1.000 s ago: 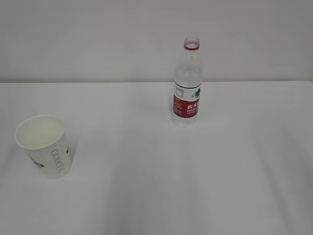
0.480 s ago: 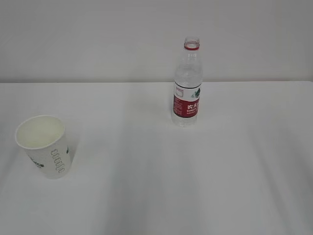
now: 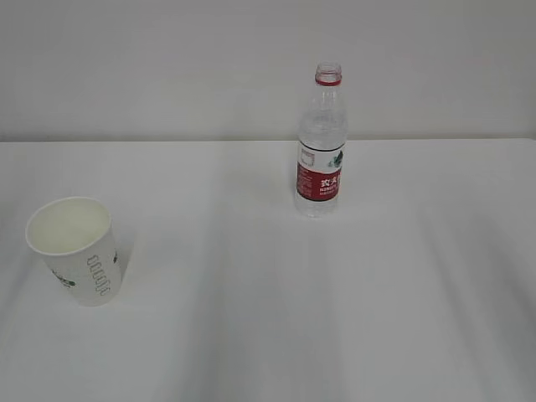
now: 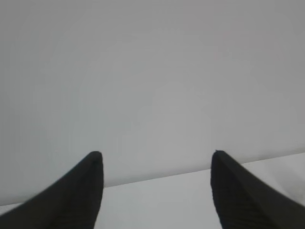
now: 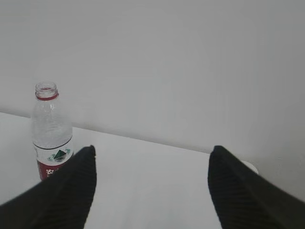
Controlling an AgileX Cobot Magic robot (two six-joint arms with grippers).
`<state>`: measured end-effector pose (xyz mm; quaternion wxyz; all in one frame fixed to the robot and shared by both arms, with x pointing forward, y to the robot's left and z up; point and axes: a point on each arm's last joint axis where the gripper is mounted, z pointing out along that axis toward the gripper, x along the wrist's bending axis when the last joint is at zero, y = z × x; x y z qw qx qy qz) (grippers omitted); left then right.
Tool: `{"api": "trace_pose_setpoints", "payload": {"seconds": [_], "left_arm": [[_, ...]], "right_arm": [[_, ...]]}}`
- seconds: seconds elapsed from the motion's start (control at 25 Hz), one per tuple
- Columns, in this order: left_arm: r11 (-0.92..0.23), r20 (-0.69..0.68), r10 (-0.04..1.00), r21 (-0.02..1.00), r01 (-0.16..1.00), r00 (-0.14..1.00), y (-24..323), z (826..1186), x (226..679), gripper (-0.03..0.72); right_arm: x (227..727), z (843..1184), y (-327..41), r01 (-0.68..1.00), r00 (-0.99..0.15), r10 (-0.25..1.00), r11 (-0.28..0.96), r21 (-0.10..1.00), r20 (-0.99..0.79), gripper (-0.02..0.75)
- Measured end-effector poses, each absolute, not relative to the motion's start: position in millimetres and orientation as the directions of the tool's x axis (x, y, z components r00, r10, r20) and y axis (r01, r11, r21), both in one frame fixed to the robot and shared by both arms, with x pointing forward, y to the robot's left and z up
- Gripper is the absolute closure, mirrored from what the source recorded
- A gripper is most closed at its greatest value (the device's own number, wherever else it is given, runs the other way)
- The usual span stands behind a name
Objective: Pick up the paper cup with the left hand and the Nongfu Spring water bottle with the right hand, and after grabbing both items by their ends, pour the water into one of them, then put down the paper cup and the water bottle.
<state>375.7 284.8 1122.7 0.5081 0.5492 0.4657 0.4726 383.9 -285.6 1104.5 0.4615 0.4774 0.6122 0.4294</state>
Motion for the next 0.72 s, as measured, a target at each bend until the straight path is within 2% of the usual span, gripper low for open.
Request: {"api": "trace_pose_setpoints", "payload": {"seconds": [0.6,0.72], "left_arm": [[-0.051,0.044,0.988,0.998,0.043,0.146,277,1107,422,0.174],[-0.051,0.043,0.988,0.997,0.051,0.152,275,1101,433,0.174]], "right_arm": [[413,1108,-282,0.155,-0.118,0.980,0.175,0.972,-0.157,0.188],[416,1105,-277,0.160,-0.148,0.976,0.182,0.970,-0.159,0.188]]}}
